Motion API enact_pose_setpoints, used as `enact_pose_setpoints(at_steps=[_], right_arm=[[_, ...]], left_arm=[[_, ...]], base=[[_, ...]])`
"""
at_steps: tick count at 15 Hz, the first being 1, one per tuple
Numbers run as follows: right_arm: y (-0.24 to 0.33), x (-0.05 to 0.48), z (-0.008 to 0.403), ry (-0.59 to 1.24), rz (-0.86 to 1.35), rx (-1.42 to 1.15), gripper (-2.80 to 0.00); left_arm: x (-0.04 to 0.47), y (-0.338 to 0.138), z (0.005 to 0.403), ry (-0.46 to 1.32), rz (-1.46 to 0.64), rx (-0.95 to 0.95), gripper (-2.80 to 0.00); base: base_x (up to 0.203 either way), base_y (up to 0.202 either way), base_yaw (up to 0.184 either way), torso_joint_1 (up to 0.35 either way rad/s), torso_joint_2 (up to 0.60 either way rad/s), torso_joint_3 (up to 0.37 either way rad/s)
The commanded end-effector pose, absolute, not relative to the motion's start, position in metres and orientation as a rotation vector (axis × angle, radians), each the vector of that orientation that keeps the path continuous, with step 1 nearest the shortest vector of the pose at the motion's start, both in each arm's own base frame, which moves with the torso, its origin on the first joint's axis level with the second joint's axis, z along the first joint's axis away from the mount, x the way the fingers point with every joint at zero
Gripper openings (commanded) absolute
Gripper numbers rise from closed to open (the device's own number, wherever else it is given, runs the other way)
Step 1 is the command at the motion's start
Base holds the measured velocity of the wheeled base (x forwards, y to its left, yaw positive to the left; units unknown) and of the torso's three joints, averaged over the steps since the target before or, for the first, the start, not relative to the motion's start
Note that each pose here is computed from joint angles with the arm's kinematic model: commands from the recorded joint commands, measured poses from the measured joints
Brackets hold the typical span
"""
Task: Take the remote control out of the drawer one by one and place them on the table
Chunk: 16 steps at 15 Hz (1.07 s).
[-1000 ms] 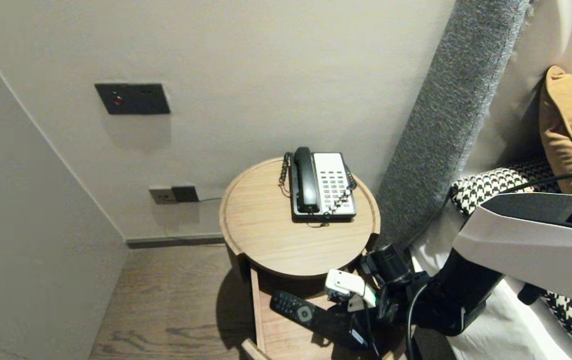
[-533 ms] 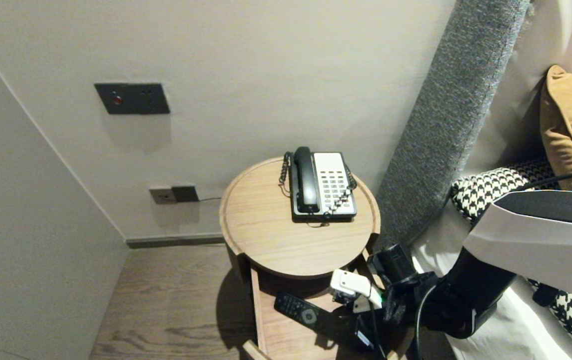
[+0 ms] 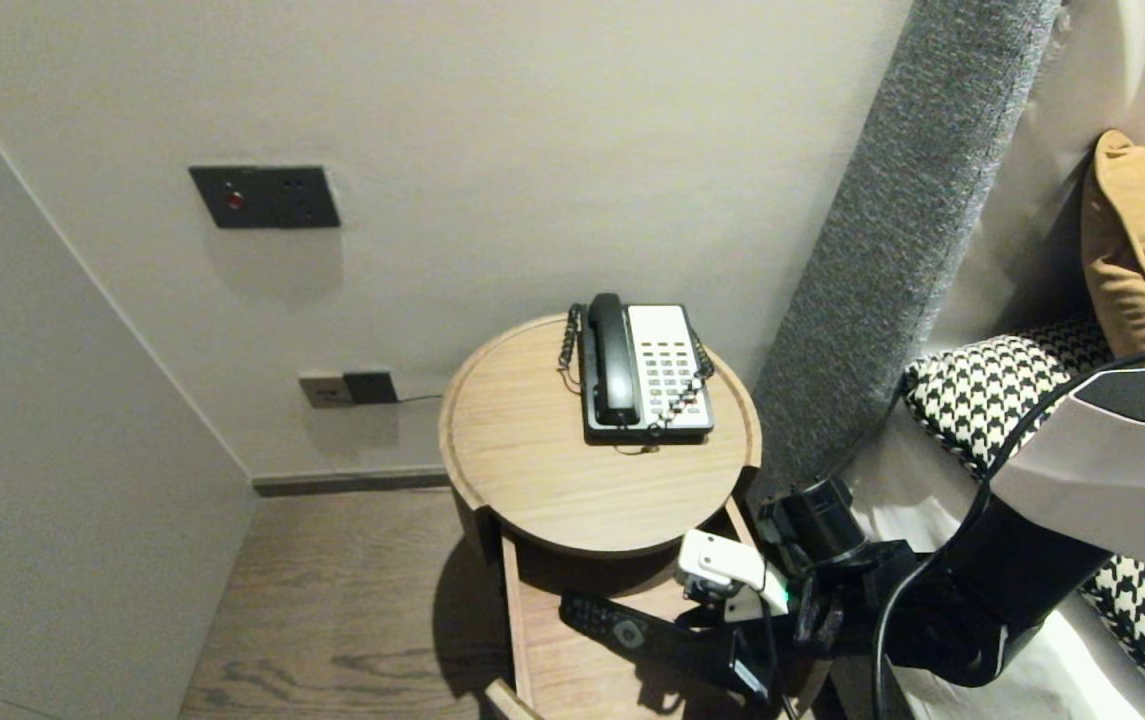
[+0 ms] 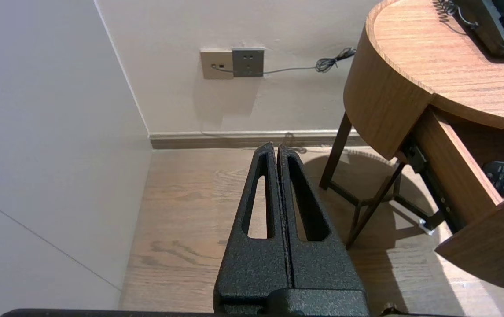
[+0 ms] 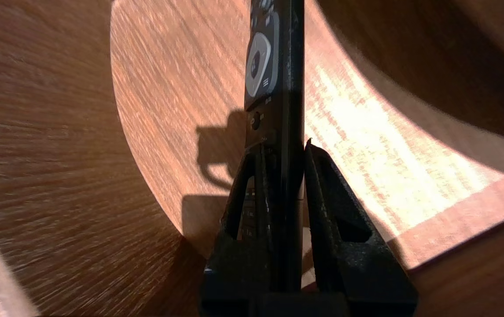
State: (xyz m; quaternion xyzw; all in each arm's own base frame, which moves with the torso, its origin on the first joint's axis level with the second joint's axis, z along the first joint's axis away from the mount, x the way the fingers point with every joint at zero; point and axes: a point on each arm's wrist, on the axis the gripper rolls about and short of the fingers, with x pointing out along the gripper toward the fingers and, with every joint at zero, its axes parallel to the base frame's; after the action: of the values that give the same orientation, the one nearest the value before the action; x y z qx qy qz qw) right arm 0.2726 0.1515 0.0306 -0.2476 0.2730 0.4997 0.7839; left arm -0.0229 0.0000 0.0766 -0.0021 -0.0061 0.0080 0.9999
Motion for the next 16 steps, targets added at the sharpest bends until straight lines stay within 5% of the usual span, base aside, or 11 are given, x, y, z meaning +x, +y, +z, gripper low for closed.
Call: enact_pose_setpoints(at_steps=[1, 16], right_arm=[[0.151, 0.271, 0.038, 0.561, 1.078, -0.537, -2.80], [0.150, 0.263, 0.066, 0.464, 1.059, -0.548, -2.80]], left_arm=[[-0.023, 0.000, 0.077, -0.014, 0.017, -0.005, -2.80], [-0.023, 0.000, 0.078, -0.017, 0.017, -0.005, -2.80]], base=[[0.000, 0.000, 0.000, 0.000, 0.00, 0.000], [0.000, 0.000, 0.000, 0.000, 0.00, 0.000]])
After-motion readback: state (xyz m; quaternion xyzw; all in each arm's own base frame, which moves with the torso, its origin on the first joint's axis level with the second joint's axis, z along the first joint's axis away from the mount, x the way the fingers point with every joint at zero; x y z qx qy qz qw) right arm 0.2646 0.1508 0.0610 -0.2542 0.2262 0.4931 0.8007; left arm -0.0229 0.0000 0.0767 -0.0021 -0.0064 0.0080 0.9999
